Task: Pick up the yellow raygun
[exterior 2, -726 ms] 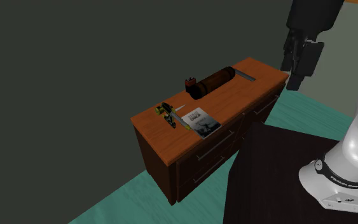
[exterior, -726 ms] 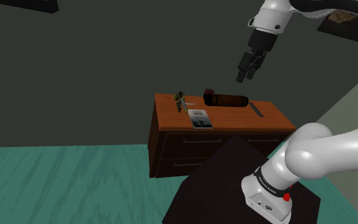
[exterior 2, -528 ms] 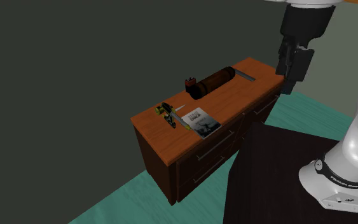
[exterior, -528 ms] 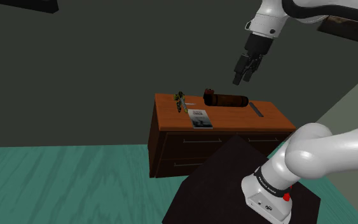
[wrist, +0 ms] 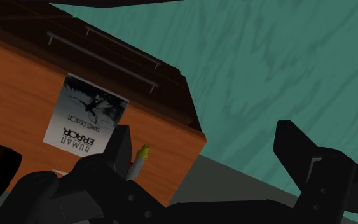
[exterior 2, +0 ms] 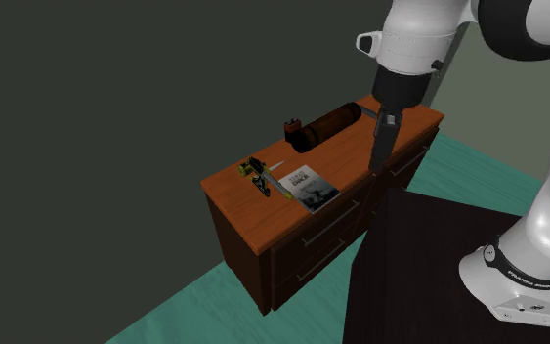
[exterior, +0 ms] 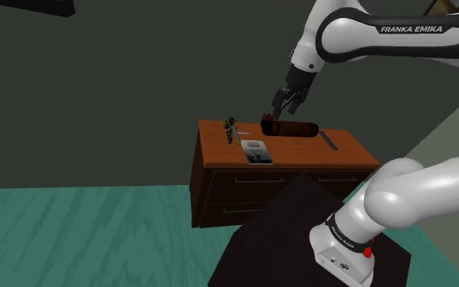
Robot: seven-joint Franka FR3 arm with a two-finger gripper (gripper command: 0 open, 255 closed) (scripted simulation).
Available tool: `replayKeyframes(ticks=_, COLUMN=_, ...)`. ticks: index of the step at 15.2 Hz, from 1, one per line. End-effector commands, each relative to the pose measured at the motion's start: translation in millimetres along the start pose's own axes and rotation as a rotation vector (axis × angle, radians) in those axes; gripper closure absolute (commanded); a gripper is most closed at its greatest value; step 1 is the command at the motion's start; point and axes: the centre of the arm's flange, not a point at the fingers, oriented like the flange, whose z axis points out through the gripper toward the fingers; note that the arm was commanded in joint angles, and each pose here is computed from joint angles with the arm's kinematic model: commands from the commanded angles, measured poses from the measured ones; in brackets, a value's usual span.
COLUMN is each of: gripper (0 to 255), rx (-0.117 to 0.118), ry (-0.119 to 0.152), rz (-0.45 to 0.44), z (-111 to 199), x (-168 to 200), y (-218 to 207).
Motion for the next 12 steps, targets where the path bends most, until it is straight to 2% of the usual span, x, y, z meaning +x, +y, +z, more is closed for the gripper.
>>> replayKeyframes(ticks=1, gripper=0, rx=-0.013, ry=0.023, rz=0.018, z=18, x=16, y=4)
replayKeyframes(ticks=12, gripper=0, rx=-0.083, ry=0.125, rz=0.117, z=116, x=103, y=27)
